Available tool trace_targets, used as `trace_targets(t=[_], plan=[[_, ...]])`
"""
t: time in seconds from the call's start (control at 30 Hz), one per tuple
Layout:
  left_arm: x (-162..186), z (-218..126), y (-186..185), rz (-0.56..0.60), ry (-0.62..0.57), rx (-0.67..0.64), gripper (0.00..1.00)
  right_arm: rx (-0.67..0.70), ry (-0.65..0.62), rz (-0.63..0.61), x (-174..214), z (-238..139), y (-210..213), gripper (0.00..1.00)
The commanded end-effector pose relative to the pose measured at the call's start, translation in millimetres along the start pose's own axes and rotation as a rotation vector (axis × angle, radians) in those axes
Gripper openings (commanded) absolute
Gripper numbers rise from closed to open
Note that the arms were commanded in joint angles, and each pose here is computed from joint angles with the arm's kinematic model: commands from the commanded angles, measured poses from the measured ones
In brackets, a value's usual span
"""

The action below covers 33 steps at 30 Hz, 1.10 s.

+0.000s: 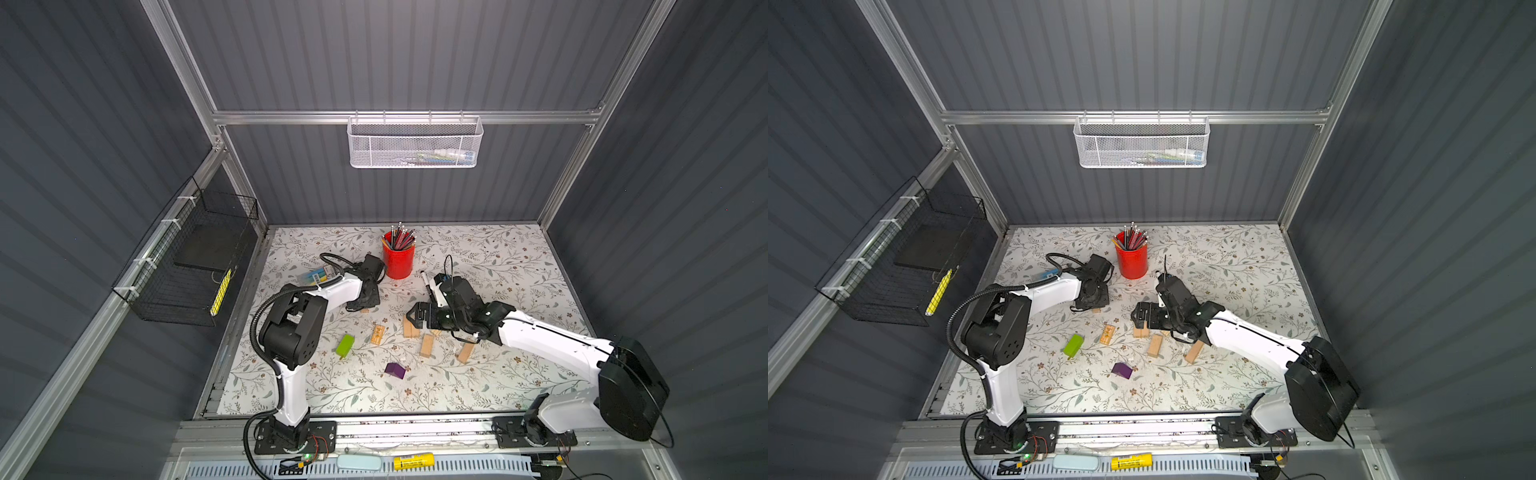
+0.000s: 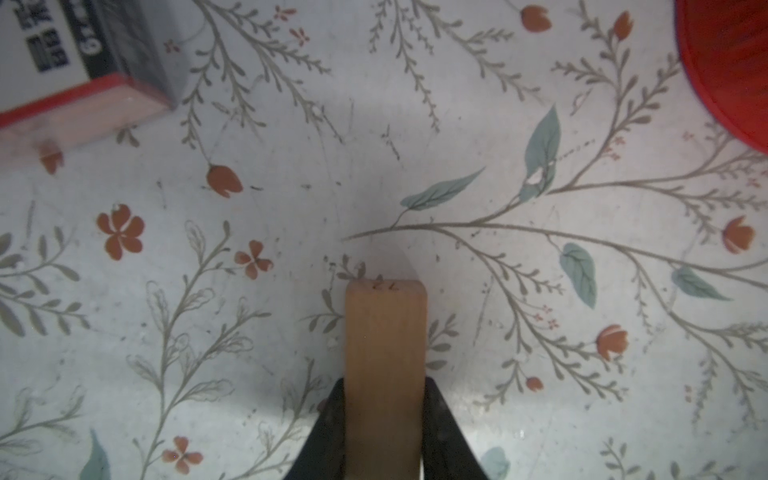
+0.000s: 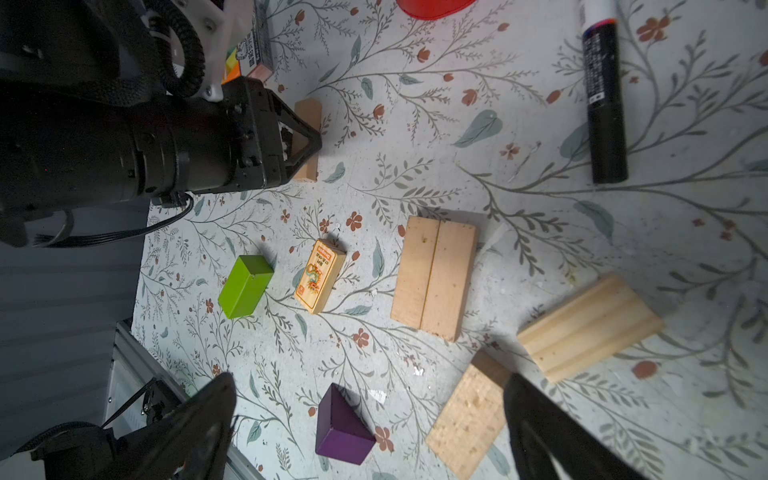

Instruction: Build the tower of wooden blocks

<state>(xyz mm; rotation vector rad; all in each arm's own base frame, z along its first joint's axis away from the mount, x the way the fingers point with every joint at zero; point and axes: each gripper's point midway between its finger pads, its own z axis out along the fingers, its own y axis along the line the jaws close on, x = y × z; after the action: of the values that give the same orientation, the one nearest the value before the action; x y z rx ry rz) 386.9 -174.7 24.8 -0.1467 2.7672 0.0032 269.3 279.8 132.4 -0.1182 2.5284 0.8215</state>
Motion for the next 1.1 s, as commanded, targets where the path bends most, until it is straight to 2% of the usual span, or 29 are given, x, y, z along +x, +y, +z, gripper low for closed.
trace_targets(t=[0.0, 0.43, 0.53, 0.77, 1.07], plan=[[-0.4, -4.5, 0.2, 0.012, 0.01, 0.011, 0.24, -0.005, -0.023, -0.005, -4.8, -8.1, -0.6, 0.99], [4.0, -49.7, -12.8, -0.016, -0.002, 0.15, 0.15, -0.033, -0.033, 0.05, -6.4, -26.4, -8.5, 0.99], [16.2, -59.7, -19.9, -0.013, 0.012, 0.179, 0.14, -0.008, -0.037, 0.055, -4.3, -33.3, -16.3, 0.99], [45.6, -88.8, -37.9, 0.04, 0.009, 0.147, 0.13, 0.008, -0.039, 0.096, 5.6, -43.2, -33.5, 0.99], [81.7, -103.4, -71.0, 0.093, 0.017, 0.165, 0.11, 0.013, -0.026, 0.165, 21.7, -43.8, -56.4, 0.99]])
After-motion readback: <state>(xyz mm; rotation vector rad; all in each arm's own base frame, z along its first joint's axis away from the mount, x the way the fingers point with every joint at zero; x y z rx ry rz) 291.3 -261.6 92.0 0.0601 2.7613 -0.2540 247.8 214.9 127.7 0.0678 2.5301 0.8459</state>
